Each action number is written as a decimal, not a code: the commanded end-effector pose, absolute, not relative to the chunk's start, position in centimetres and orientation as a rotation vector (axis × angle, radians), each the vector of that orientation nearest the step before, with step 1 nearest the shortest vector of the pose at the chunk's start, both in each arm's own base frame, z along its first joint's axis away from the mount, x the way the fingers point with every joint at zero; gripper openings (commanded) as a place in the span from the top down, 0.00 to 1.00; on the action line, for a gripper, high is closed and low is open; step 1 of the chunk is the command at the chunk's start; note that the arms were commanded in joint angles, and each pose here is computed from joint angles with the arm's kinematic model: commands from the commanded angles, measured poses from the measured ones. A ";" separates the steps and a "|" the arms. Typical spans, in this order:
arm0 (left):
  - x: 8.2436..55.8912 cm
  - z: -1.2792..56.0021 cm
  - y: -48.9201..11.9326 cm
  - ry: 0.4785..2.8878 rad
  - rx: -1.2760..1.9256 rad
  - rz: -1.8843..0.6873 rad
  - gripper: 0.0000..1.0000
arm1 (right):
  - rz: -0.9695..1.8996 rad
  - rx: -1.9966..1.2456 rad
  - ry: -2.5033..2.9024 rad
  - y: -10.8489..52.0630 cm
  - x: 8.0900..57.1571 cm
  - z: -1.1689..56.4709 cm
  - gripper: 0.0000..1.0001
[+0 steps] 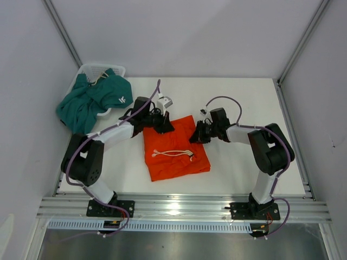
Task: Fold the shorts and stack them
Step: Fold the shorts
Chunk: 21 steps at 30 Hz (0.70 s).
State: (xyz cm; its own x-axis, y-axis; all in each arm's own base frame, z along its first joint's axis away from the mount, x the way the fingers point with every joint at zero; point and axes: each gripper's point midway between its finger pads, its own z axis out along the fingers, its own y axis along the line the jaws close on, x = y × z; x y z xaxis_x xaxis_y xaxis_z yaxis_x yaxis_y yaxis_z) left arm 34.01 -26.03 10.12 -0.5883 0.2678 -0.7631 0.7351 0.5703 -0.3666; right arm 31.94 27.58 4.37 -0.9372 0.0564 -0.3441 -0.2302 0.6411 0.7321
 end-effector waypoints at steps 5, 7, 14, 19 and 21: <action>32.8 16.4 -27.5 1.849 0.872 -1.067 0.88 | 1.151 -0.286 2.378 28.6 33.3 6.9 0.99; 33.1 16.2 -27.6 1.859 0.863 -1.065 0.87 | 1.162 -0.283 2.384 28.7 33.3 6.4 0.95; 34.9 11.9 -27.6 2.036 0.819 -1.033 0.85 | 1.245 -0.288 2.325 29.2 32.7 7.0 0.81; 36.0 11.1 -28.1 2.063 0.799 -0.988 0.85 | 1.321 -0.241 2.279 28.9 32.8 7.6 0.56; 36.1 10.9 -28.1 2.066 0.799 -0.979 0.85 | 1.378 -0.226 2.276 28.7 32.1 7.4 0.50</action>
